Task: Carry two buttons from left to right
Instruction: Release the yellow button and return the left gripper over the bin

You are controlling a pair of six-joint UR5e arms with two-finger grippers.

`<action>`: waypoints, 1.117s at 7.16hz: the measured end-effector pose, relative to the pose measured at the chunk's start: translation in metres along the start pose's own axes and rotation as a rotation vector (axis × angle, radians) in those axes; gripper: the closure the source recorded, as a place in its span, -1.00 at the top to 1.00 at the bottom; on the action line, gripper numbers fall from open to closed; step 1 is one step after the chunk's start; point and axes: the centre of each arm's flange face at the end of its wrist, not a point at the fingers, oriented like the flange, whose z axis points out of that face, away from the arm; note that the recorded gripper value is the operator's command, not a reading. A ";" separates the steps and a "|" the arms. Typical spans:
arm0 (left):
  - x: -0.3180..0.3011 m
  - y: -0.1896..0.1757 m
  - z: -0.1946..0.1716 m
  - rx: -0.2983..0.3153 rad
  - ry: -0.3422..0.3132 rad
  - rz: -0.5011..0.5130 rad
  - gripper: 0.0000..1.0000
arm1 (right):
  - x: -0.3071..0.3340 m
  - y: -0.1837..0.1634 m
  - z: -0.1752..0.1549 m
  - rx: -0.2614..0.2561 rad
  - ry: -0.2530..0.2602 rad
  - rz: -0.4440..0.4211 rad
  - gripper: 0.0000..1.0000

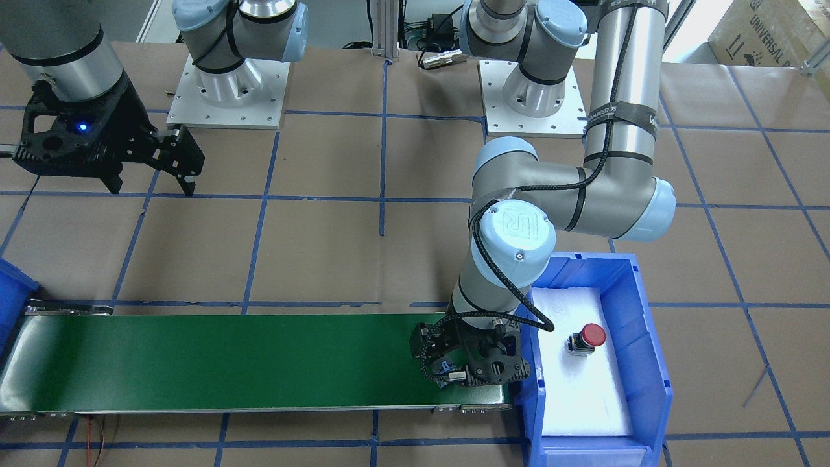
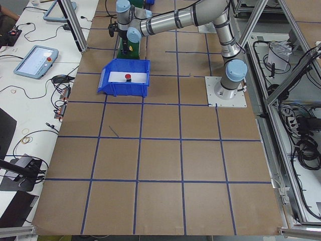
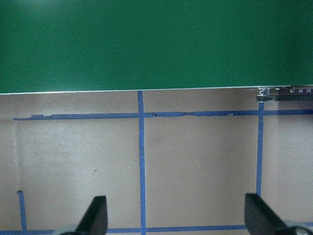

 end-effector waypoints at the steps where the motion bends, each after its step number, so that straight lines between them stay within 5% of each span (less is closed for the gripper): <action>1: -0.001 0.000 -0.012 0.015 0.001 0.010 1.00 | 0.000 -0.001 0.000 0.000 -0.005 0.000 1.00; 8: -0.094 -0.034 -0.069 0.051 -0.007 0.083 1.00 | 0.012 -0.005 -0.012 0.002 -0.009 0.023 1.00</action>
